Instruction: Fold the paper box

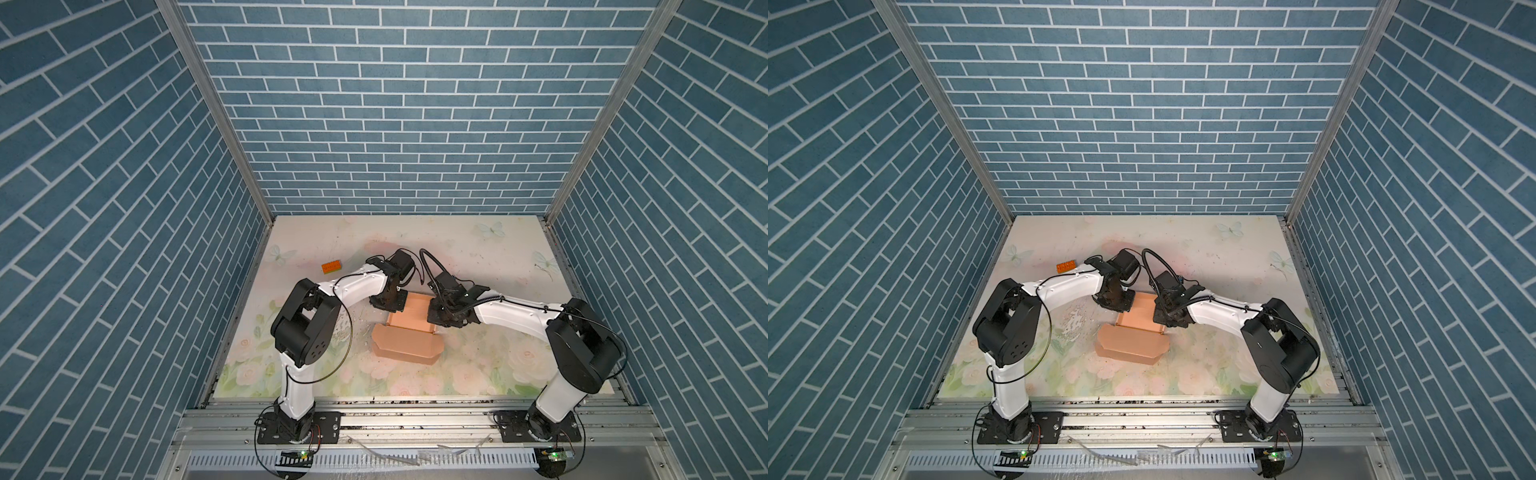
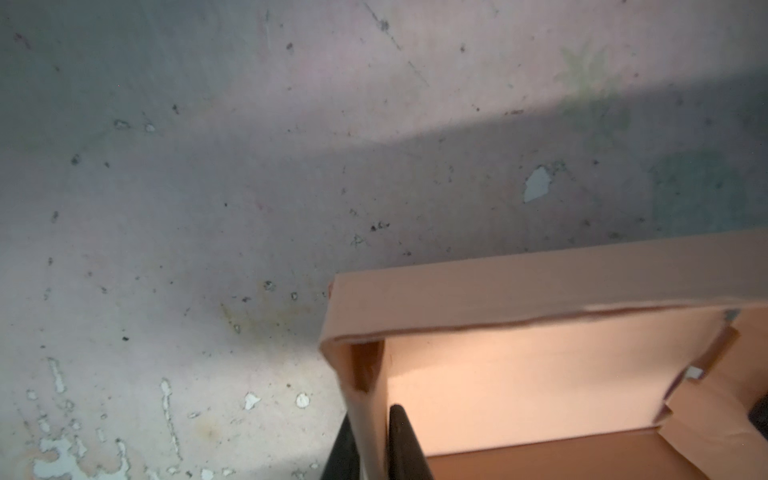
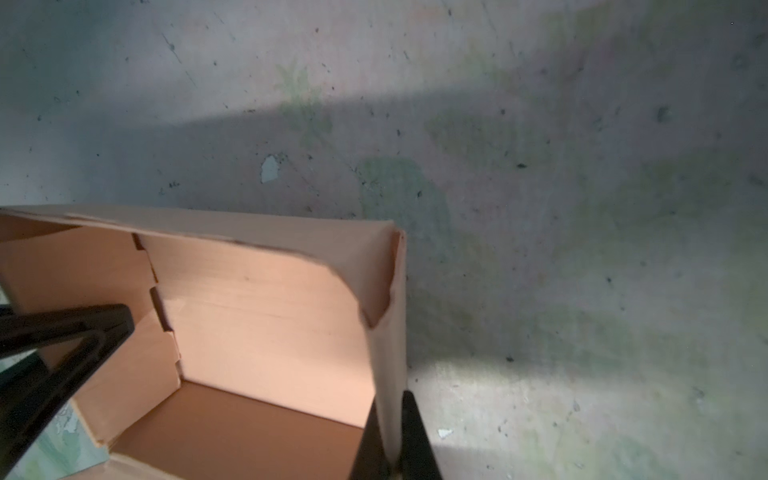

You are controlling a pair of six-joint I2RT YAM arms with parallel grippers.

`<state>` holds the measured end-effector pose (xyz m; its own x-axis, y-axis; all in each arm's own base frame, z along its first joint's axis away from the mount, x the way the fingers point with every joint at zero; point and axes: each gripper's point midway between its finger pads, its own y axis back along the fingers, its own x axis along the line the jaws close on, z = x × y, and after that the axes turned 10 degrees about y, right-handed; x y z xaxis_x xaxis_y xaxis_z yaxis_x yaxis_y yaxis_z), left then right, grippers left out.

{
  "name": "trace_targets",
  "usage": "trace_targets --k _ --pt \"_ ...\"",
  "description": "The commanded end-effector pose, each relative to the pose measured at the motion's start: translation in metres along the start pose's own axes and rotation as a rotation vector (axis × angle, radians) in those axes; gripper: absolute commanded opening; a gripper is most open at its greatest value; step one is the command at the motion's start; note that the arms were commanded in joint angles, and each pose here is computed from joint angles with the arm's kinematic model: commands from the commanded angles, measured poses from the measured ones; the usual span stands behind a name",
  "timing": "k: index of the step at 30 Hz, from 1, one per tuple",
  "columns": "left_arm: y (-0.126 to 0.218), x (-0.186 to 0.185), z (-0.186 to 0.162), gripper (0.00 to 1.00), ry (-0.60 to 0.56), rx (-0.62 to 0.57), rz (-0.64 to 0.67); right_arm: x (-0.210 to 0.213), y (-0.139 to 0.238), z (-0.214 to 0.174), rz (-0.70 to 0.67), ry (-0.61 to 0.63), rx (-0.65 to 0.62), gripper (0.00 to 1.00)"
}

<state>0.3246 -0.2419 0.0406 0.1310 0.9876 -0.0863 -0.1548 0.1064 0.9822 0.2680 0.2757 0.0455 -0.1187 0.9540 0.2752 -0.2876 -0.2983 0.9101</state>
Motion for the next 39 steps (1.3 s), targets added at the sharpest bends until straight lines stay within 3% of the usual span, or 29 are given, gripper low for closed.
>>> trace_targets --k 1,10,25,31,39 --pt "-0.003 -0.009 -0.009 0.17 -0.045 0.062 -0.018 0.023 -0.009 0.000 0.093 -0.044 0.015 0.00" --pt "-0.003 -0.010 0.000 0.25 -0.025 0.015 -0.022 0.017 -0.004 0.001 0.089 -0.017 -0.022 0.00" --pt "0.007 -0.020 0.021 0.23 0.035 -0.143 -0.129 0.015 -0.009 -0.006 0.116 0.005 -0.031 0.00" --pt "0.019 -0.018 0.026 0.27 0.048 -0.223 -0.182 0.012 -0.008 -0.008 0.121 0.003 -0.043 0.00" --pt "0.017 -0.024 0.031 0.34 0.035 -0.236 -0.224 0.011 -0.009 -0.010 0.117 0.004 -0.039 0.00"
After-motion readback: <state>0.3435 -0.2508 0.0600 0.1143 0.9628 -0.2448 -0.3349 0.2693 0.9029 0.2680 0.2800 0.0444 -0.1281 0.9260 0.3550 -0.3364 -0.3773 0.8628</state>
